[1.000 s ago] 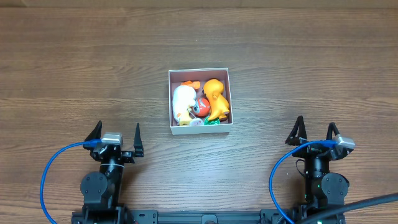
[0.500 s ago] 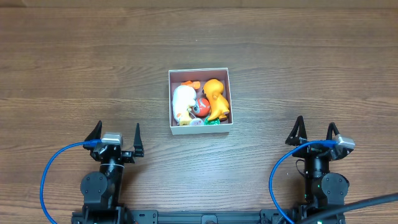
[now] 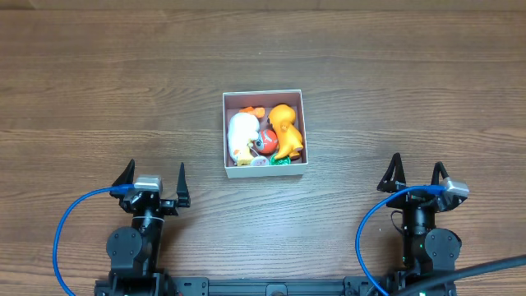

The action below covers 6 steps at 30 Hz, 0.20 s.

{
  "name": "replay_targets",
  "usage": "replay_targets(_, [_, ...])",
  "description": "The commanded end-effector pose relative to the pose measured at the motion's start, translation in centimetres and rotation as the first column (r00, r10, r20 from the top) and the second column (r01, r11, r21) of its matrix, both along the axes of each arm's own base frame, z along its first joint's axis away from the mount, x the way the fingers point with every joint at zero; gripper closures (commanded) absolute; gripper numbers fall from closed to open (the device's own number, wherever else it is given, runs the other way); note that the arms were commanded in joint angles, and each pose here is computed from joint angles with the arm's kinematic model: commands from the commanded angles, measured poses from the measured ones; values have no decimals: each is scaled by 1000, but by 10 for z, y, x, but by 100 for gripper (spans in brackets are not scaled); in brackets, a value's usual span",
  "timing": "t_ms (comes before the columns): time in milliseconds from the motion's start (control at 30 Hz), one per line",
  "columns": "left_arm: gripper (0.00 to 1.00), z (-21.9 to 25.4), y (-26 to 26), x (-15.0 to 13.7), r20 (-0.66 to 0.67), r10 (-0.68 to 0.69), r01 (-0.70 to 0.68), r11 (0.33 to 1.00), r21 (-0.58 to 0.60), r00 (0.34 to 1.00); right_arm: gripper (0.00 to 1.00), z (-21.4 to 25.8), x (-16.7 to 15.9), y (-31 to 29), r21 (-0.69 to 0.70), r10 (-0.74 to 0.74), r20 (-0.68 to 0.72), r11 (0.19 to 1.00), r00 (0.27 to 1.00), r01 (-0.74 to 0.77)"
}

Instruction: Pack container

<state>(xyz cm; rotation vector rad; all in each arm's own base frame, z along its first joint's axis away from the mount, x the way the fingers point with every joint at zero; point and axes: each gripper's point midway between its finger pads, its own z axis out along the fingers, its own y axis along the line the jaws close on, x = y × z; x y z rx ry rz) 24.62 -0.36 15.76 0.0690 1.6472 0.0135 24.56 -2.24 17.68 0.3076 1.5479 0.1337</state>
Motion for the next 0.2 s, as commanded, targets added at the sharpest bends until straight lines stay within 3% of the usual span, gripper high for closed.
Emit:
replay_targets(0, [0, 0, -1, 0, 7, -9, 9, 1000, 11, 1000, 0, -1, 0, 0, -4, 2, 7, 1000, 1000, -2])
replay_targets(167, [0, 0, -1, 0, 7, -9, 9, 1000, 11, 1000, 0, -1, 0, 0, -4, 2, 7, 1000, 1000, -2])
